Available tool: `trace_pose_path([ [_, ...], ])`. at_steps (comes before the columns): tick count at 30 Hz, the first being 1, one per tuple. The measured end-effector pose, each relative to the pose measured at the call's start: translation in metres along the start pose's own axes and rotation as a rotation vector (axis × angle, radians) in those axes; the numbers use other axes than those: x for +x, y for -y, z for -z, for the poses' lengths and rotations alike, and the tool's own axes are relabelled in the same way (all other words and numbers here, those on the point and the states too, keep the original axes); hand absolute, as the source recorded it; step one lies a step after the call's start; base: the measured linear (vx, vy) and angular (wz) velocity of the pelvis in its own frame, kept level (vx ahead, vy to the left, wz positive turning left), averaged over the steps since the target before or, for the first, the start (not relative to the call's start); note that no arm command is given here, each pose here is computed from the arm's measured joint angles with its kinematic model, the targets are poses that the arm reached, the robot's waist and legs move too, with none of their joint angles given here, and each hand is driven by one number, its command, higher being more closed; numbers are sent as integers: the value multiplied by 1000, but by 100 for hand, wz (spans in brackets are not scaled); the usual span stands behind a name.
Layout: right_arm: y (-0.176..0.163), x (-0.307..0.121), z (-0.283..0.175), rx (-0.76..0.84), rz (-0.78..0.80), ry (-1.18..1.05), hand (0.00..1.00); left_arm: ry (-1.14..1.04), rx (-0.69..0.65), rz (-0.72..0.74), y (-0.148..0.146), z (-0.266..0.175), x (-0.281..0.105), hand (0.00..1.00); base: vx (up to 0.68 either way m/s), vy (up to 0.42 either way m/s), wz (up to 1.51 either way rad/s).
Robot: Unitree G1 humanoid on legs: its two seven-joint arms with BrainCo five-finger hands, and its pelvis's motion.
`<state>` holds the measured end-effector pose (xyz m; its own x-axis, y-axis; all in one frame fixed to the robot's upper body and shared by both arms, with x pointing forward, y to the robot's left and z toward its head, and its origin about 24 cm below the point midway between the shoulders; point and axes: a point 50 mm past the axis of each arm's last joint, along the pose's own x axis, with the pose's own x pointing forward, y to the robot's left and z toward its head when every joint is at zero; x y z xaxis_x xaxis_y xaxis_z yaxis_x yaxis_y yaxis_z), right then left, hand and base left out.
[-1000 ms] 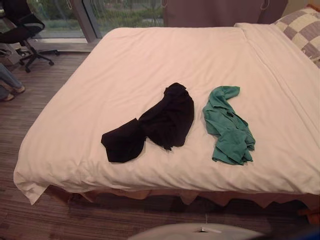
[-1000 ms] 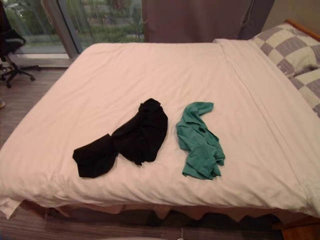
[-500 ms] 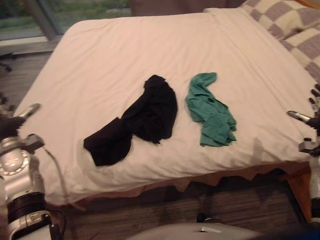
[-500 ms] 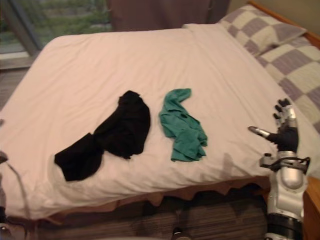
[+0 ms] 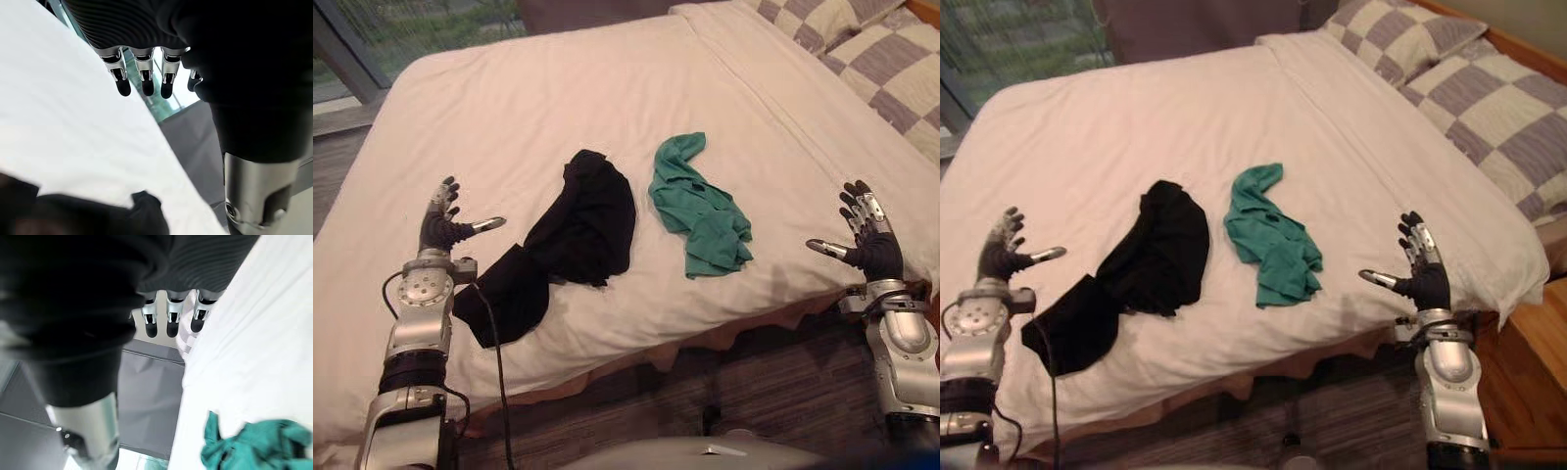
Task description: Tidy the bed and pick cloth on bed and put in laundry
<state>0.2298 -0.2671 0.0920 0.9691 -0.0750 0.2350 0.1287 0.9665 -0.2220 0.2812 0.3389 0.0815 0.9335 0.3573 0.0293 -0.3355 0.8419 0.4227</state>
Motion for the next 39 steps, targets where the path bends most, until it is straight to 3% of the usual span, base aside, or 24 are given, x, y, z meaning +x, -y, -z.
trace_pose_path([
  [8, -11, 4, -14, 33, -22, 70, 0, -83, 146, 74, 24, 10, 5, 0, -129, 4, -14],
  [14, -17, 13, -50, 58, -41, 246, 0, -45, 202, 2, 27, -11, 22, 0, -130, 2, -22],
  [15, -19, 15, -59, 68, -51, 289, 0, -43, 212, -27, 26, -15, 25, 100, -117, -13, -15],
  [21, -28, 16, -88, 78, -102, 427, 0, -63, 353, -122, 26, -27, 36, 100, -68, -17, -12],
  [25, -33, 15, -103, 72, -146, 497, 0, -63, 361, -78, 26, -20, 34, 100, -2, -3, -6],
  [31, -46, 13, -105, 55, -223, 494, 0, 25, 280, -11, 37, -4, 12, 100, -4, 21, 6],
  [36, -37, 26, -82, -91, -183, 348, 0, 88, 262, 110, 57, 11, -24, 100, -11, 12, 49],
  [39, -25, 42, -72, -175, -112, 260, 0, 88, 169, 199, 57, 11, -40, 100, -16, 9, 53],
])
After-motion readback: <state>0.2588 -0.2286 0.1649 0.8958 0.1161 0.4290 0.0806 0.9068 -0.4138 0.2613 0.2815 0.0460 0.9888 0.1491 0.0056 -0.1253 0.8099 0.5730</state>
